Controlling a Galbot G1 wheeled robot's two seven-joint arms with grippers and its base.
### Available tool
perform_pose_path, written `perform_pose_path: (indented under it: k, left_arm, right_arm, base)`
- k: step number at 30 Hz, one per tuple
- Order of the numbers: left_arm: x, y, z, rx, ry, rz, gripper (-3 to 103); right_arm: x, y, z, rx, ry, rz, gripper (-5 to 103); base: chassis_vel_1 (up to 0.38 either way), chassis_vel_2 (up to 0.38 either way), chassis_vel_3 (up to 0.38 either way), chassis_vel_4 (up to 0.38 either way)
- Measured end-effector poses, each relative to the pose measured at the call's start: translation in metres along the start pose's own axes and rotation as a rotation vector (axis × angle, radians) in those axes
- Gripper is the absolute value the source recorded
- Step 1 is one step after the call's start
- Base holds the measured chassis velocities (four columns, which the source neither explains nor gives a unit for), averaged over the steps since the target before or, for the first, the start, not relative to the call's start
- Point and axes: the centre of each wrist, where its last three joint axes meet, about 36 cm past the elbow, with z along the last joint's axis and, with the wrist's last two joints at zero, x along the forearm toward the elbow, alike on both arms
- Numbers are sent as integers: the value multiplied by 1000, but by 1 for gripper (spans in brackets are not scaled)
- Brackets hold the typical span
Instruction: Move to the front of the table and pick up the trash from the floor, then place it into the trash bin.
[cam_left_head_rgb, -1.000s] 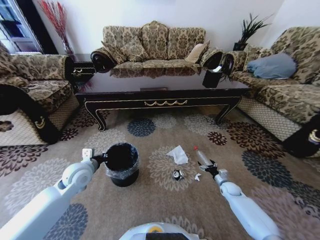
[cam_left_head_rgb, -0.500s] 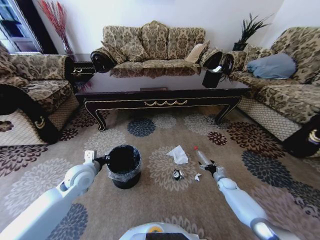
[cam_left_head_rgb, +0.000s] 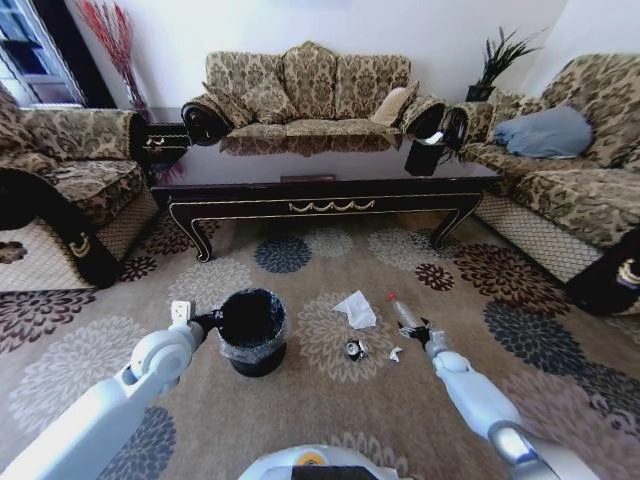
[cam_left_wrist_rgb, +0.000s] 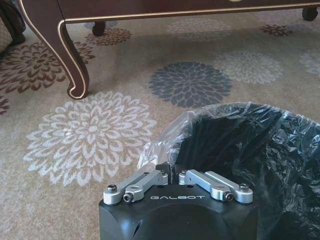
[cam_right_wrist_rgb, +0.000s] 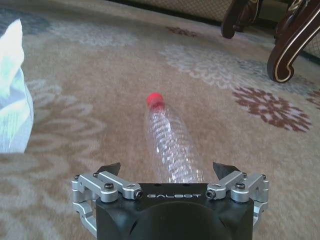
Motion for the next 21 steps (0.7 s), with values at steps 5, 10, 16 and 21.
perform_pose_path:
  k: [5,10,16,21]
  left_arm:
    - [2,-1,0,8,-9,3,4]
    - [3,-3,1,10,-15,1,4]
    - [4,-5,3,12,-17,2,4]
    - [5,-7,4,12,-20,8,4]
  right_arm:
    - [-1,5,4,9,8,-1,99]
    - [-2,9,8,18,18,3,84]
    - [-2,9,8,23,20,10,62]
    - [2,6,8,27,14,17,42]
  base:
    - [0,0,0,0]
    - [0,0,0,0]
    - [0,0,0,0]
    - [0,0,0,0]
